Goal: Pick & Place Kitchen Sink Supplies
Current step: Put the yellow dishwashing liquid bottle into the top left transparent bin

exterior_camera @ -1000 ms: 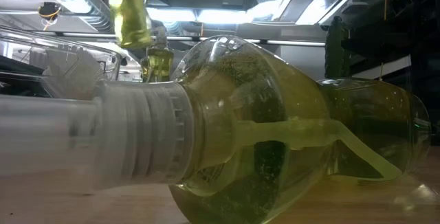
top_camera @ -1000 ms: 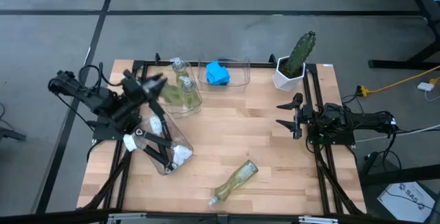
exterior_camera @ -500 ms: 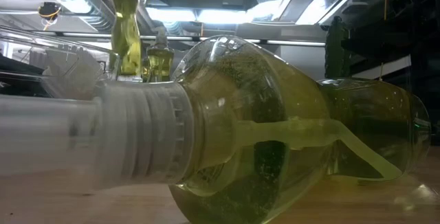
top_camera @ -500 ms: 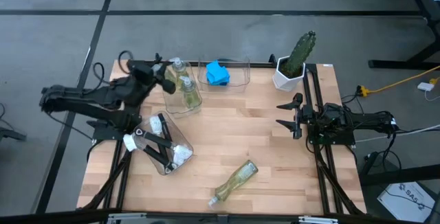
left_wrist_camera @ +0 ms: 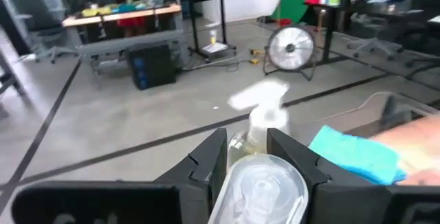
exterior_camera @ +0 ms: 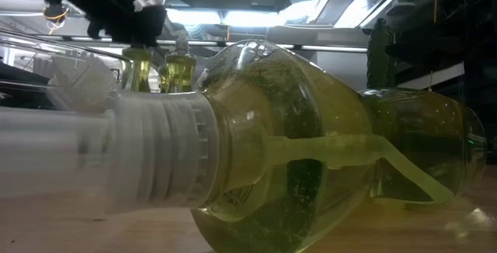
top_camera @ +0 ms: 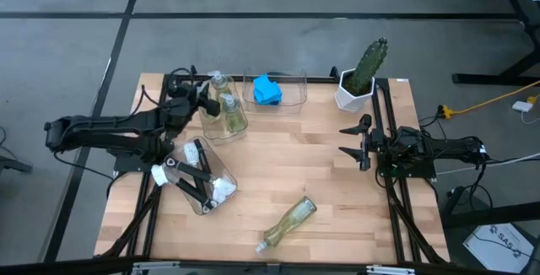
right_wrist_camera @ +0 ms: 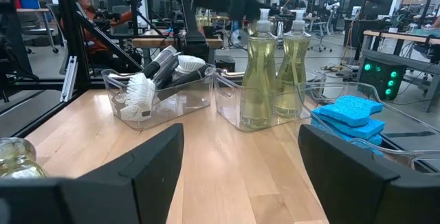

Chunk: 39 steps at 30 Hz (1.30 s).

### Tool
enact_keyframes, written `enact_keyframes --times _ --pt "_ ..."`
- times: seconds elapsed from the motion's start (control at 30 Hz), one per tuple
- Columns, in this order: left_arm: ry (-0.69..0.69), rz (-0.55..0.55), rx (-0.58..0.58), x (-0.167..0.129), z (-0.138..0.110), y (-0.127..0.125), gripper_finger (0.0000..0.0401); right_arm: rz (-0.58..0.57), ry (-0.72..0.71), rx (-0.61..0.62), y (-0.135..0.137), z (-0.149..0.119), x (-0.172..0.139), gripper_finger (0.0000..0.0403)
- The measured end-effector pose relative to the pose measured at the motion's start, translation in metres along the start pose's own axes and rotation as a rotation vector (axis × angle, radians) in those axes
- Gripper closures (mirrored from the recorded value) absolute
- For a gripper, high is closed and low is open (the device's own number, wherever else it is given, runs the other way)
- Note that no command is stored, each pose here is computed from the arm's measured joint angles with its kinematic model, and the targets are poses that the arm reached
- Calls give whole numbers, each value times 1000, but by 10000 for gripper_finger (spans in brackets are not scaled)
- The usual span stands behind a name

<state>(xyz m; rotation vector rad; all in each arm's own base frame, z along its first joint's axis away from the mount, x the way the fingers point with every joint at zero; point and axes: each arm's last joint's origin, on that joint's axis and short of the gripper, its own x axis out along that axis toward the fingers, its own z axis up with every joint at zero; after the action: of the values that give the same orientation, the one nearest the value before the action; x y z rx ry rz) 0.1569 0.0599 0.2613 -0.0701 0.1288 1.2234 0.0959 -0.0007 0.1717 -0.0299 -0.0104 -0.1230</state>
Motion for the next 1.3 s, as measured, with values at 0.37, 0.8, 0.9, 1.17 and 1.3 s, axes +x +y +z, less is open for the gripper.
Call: enact_keyframes --times 0.37,0.8,0.9,1.17,1.3 --pt "-54 23 -50 7 -26 5 252 0 0 0 0 0 0 118" --pt "-101 -21 78 0 -19 4 145 0 0 0 0 0 0 118" --pt "-107 -30 77 -5 -18 3 145 0 0 0 0 0 0 118" --pt "-107 -52 71 -25 -20 -2 143 0 0 0 0 0 0 118" --pt "-108 -146 42 -37 -21 -9 144 0 0 0 0 0 0 118"
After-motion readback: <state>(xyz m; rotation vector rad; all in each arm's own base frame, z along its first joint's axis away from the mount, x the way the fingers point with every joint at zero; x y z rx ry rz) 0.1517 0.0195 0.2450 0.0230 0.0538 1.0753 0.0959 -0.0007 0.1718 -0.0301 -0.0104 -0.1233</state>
